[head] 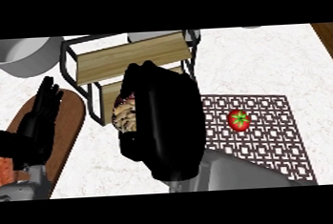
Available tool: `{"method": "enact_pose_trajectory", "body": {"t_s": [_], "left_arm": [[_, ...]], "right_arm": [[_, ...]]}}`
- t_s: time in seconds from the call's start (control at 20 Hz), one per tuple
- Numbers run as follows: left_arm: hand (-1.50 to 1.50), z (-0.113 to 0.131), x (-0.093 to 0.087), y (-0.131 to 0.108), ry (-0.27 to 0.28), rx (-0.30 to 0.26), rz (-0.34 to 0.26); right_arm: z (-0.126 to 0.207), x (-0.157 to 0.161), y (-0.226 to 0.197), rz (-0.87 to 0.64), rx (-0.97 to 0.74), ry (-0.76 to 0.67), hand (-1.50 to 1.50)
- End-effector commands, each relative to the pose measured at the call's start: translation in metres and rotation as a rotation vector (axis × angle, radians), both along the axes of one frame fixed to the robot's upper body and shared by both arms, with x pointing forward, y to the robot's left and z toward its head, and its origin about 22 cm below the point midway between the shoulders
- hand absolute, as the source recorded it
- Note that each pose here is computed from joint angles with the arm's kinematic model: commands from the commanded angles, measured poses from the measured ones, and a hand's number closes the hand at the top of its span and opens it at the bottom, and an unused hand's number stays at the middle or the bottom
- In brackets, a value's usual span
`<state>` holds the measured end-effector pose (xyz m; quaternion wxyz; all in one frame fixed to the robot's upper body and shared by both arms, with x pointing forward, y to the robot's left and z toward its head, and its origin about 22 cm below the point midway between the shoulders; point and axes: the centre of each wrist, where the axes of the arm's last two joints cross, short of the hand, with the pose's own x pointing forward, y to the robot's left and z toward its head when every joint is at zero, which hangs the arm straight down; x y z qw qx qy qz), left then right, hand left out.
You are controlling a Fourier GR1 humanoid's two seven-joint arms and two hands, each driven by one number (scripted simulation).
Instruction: Pick the cupcake from the placemat and place it in the tiered shelf
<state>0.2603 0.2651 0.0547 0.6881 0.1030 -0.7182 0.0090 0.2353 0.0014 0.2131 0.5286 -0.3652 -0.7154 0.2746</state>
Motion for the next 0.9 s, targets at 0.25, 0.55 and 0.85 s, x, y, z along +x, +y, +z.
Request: {"method": "enact_pose_trajectory", "body": {"t_s": [0.25, 0.55, 0.85], "left_arm": [[0.0, 0.016, 0.004, -0.001, -0.023, 0.016, 0.004], [0.0, 0.017, 0.003, 0.0, -0.007, 0.004, -0.022], [0.0, -0.006, 0.004, -0.014, -0.004, 0.003, -0.002]], "right_arm": [[-0.02, 0.05, 0.012, -0.159, 0.138, 0.059, 1.5], [-0.042, 0.083, 0.015, -0.159, 0.162, 0.028, 1.5], [-0.044, 0.103, 0.021, -0.173, 0.162, 0.035, 1.5]]}}
